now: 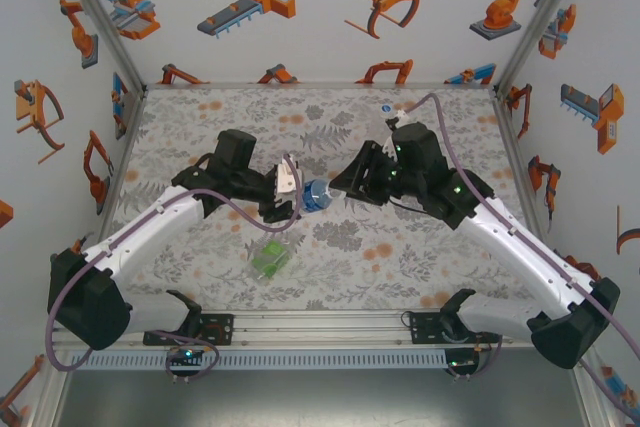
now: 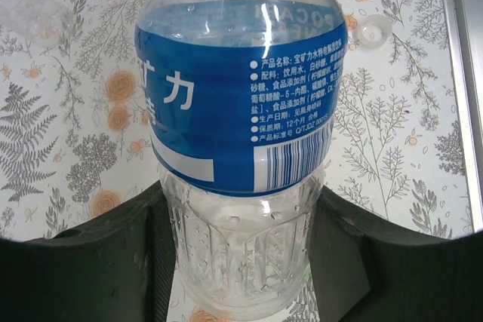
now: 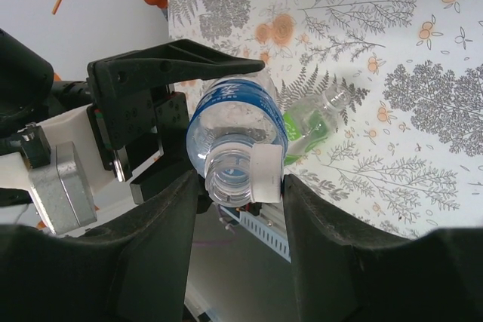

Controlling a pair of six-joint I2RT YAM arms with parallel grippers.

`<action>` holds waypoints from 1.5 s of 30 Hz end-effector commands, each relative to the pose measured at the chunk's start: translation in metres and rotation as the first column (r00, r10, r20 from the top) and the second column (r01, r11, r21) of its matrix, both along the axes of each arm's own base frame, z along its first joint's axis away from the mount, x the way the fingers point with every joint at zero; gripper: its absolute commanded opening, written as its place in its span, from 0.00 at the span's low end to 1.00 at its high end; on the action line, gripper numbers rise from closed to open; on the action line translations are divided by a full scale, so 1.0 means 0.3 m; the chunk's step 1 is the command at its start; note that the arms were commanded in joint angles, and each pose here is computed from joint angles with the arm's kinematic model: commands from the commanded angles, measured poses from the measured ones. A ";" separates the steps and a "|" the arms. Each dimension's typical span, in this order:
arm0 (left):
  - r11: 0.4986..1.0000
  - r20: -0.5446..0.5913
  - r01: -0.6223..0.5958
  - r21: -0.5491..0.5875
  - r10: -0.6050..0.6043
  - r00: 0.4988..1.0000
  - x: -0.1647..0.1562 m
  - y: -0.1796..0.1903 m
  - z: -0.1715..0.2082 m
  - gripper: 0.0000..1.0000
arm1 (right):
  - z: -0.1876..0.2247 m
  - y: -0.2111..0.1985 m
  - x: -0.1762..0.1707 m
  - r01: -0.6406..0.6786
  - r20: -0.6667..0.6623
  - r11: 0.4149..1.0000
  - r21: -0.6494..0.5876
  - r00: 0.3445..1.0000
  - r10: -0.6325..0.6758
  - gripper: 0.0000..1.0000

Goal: Screw on the bottle caps

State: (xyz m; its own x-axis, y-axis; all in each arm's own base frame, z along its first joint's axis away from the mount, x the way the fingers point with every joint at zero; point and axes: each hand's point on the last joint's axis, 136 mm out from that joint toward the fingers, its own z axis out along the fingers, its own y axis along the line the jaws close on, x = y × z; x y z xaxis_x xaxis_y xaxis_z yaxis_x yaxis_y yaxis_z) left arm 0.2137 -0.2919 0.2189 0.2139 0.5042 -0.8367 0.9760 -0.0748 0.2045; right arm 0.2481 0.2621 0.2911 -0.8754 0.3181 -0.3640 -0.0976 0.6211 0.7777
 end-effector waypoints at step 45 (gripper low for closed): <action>0.998 -0.064 -0.020 0.067 0.024 0.998 0.027 -0.025 -0.017 0.00 | 0.159 0.014 0.004 -0.027 0.124 0.995 0.093 0.992 0.015 0.35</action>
